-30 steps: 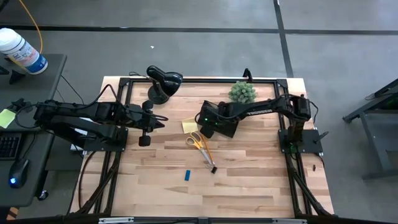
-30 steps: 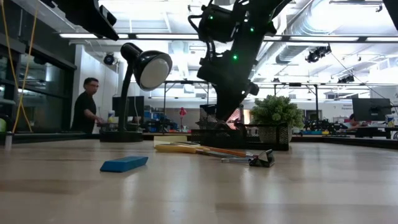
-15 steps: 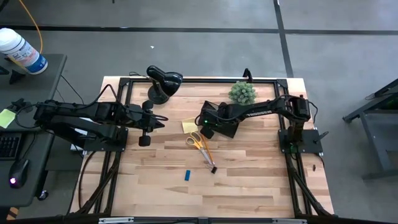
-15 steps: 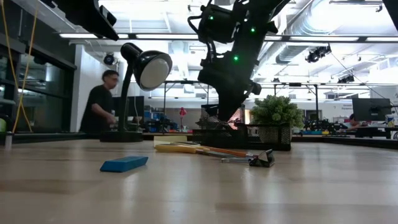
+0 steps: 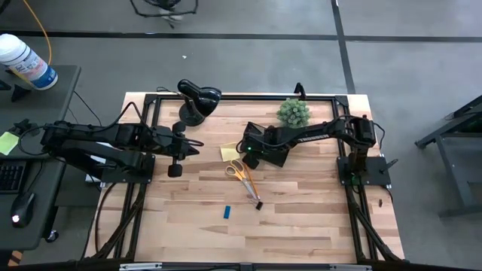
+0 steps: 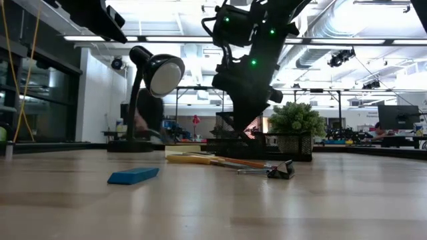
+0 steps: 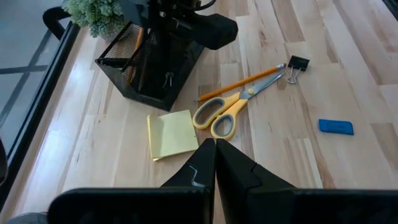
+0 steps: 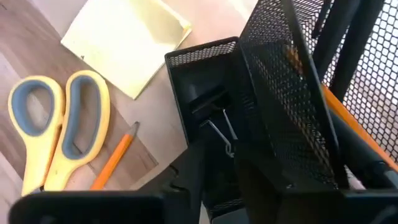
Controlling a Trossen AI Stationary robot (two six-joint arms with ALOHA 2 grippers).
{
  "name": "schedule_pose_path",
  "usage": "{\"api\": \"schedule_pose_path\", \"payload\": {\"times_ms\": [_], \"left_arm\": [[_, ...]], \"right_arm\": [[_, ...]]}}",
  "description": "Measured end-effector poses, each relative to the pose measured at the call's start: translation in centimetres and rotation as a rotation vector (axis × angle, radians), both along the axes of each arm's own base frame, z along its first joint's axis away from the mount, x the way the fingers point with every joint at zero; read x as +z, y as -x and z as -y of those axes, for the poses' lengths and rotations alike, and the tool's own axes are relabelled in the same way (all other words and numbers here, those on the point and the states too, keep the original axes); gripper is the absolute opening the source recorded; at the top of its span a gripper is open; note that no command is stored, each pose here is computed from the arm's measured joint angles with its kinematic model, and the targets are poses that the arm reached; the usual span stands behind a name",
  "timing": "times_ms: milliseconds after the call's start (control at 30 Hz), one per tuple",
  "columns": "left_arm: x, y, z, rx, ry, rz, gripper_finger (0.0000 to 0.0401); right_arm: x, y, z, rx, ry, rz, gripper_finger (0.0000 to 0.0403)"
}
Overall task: Pick and place office supplies into organizer
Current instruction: Put the top binder clip into the desk organizer, then put the binder clip into the desk organizer
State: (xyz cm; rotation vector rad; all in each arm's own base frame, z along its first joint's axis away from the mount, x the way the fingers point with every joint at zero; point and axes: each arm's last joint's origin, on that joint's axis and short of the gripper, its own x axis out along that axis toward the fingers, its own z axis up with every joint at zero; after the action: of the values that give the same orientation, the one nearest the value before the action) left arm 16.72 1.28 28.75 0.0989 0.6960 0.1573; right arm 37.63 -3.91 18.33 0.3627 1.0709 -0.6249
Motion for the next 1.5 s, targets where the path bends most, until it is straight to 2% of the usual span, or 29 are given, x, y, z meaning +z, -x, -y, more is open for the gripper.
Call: {"api": "schedule_pose_path", "payload": {"times_ms": [133, 367, 467, 600, 733, 800, 900, 1167, 1500], "left_arm": [[0.0, 0.0, 0.0, -0.004, 0.006, 0.000, 0.0003], [-0.2, 0.1, 0.0, -0.001, 0.010, -0.020, 0.0003], [-0.3, 0.2, 0.0, -0.001, 0.011, -0.033, 0.0003], [-0.4, 0.4, 0.0, -0.001, 0.012, -0.055, 0.0003], [-0.5, 0.5, 0.0, -0.006, 0.007, -0.074, 0.0003], [-0.5, 0.5, 0.0, -0.010, 0.003, -0.074, 0.0003], [-0.5, 0.4, 0.0, -0.018, -0.006, -0.073, 0.0003], [-0.5, 0.4, 0.0, -0.028, -0.018, -0.076, 0.0003], [-0.6, 0.5, 0.1, -0.040, -0.014, -0.086, 0.0003]], "right_arm": [[0.6, -0.3, -0.3, 0.008, -0.013, 0.006, 0.0097], [5.0, -2.1, -3.0, 0.117, 0.001, 0.071, 0.0091], [6.1, -2.1, -4.5, 0.102, -0.068, 0.087, 0.0086], [6.1, -1.6, -7.2, 0.105, -0.175, 0.055, 0.0085], [6.1, -1.2, -10.8, 0.218, -0.247, 0.039, 0.0087], [5.8, -0.8, -12.4, 0.299, -0.270, 0.024, 0.0085], [4.9, -0.2, -14.1, 0.336, -0.329, -0.017, 0.0083], [1.9, -1.5, -16.4, 0.299, -0.483, 0.036, 0.0083], [-1.9, -2.3, -16.9, 0.250, -0.525, -0.049, 0.0083]]}}
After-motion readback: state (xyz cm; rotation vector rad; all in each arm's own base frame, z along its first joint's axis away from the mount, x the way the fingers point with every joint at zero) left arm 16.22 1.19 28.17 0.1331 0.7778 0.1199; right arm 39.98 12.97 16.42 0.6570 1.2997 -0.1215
